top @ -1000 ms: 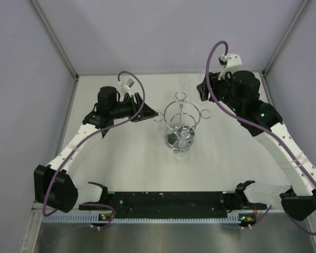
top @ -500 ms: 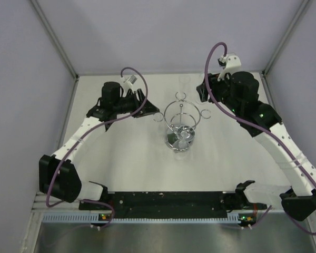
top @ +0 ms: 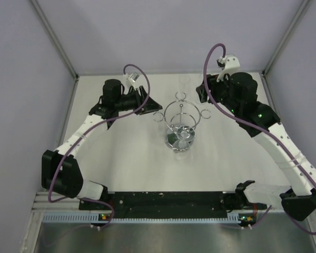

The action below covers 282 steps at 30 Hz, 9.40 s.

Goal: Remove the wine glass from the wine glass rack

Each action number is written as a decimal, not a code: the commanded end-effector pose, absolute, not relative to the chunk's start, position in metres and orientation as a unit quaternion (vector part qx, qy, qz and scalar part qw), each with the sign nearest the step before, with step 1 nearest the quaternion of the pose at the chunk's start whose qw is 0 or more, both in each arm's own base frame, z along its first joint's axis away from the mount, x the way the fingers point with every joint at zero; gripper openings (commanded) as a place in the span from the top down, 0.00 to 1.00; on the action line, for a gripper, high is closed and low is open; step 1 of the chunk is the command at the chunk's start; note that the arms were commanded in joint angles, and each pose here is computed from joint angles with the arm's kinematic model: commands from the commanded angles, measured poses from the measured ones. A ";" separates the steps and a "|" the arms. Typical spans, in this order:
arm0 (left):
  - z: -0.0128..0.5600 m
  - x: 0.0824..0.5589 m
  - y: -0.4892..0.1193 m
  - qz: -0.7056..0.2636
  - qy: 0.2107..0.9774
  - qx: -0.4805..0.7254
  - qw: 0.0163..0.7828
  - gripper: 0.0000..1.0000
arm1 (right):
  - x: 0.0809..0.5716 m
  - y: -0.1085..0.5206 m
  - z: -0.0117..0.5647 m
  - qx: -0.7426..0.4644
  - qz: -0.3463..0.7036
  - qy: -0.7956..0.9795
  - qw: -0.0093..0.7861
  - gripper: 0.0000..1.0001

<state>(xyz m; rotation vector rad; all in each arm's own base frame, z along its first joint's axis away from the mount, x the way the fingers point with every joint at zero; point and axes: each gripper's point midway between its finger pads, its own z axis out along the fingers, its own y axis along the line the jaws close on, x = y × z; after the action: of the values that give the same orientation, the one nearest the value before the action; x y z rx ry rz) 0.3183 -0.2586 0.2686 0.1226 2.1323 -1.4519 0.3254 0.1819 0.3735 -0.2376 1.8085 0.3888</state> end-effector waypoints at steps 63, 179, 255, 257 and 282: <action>0.293 0.282 -0.259 -0.553 0.779 0.126 0.267 1.00 | 0.320 0.191 0.378 -0.101 0.196 0.768 0.602 0.40; 0.435 0.172 -0.204 -0.411 0.483 0.370 0.679 0.83 | 0.178 0.395 0.480 -0.072 0.740 0.620 0.250 1.00; 0.396 0.167 -0.243 -0.667 0.689 0.144 0.245 0.02 | 0.093 0.245 0.345 -0.511 0.341 0.702 0.361 1.00; 0.390 0.167 -0.243 -0.664 0.691 0.142 0.248 0.02 | 0.093 0.248 0.345 -0.515 0.339 0.700 0.360 1.00; 0.349 0.161 -0.241 -0.642 0.716 0.157 0.226 0.72 | 0.103 0.261 0.309 -0.525 0.294 0.733 0.317 1.00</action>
<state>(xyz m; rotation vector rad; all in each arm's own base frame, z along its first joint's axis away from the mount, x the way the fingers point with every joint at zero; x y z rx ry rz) 0.1651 -0.2432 0.3515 0.3676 1.9957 -1.8062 0.1001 0.2580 0.3083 -1.4008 1.9426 0.7858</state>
